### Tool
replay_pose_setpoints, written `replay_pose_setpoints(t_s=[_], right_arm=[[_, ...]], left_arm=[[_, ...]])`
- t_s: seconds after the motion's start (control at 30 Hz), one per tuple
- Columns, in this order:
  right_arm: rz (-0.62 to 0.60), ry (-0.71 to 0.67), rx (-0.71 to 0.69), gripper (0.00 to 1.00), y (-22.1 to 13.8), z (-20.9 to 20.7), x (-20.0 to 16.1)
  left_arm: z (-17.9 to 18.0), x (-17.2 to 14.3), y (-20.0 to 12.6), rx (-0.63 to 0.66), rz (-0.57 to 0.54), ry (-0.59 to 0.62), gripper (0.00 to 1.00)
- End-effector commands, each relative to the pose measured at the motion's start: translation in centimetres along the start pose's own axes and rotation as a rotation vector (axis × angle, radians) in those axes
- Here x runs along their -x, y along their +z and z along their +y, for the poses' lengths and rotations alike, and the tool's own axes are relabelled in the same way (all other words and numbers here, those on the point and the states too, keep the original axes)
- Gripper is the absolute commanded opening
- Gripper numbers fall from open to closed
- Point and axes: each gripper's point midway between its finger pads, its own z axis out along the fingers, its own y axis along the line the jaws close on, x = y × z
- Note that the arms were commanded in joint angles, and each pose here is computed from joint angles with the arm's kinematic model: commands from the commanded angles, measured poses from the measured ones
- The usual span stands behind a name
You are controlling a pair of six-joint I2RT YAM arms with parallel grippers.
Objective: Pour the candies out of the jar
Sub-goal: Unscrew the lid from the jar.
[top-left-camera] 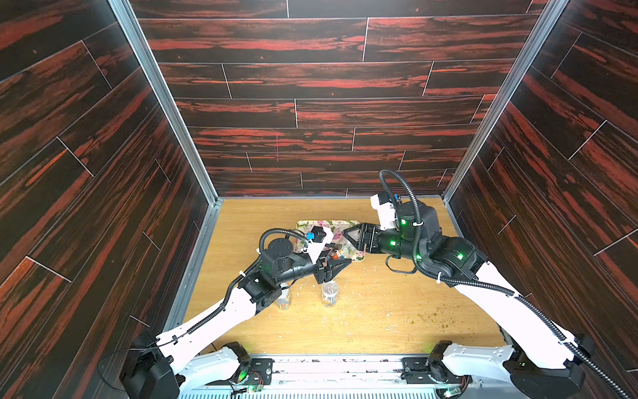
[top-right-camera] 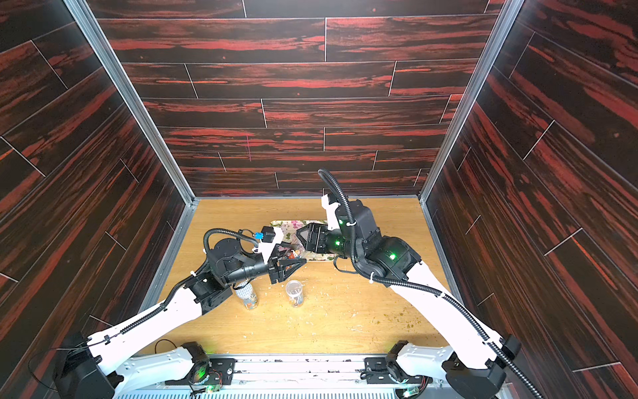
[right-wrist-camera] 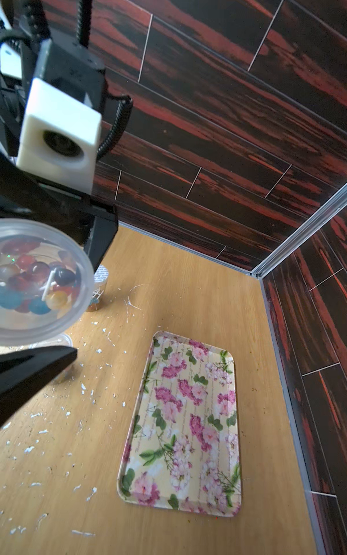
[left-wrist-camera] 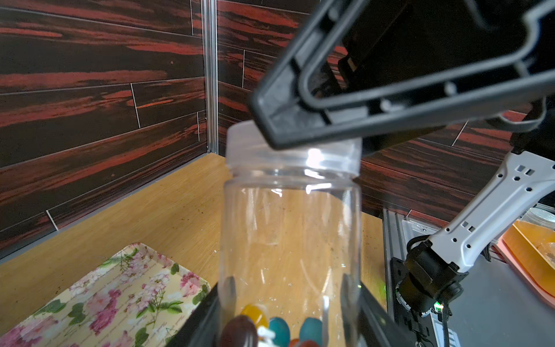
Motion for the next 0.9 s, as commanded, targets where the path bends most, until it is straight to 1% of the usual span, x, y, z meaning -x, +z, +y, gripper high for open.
replay_pose_setpoints(t_s=[0.0,0.07,0.17,0.33,0.4,0.53,0.73,0.87], right_arm=[[0.007,-0.009,0.009,0.64,-0.2,0.5,0.0],[0.012,-0.02,0.014,0.6,-0.1,0.5,-0.1],[0.01,-0.052,0.019,0.56,-0.1,0.5,-0.2],[-0.009,-0.145,0.065,0.48,-0.3,1.3,0.0],[-0.01,-0.186,0.092,0.47,-0.4,1.8,0.0],[-0.022,-0.283,0.199,0.47,-0.7,3.4,-0.2],[-0.037,-0.38,0.234,0.47,-1.2,3.3,0.2],[-0.046,-0.439,0.307,0.46,-1.9,3.7,0.6]], left_arm=[[0.0,1.2,-0.2,0.001,-0.036,0.021,0.37],[-0.1,1.3,-0.2,0.0,-0.037,0.021,0.37],[-0.2,1.5,-0.2,-0.005,-0.041,0.019,0.37],[-0.5,1.8,-0.5,-0.01,-0.046,0.014,0.37],[-0.5,1.9,-0.5,-0.012,-0.046,0.012,0.37],[-0.6,2.0,-0.5,-0.018,-0.049,-0.002,0.37],[-0.9,2.4,-0.7,-0.029,-0.061,-0.009,0.37],[-1.1,2.4,-0.8,-0.034,-0.062,-0.014,0.37]])
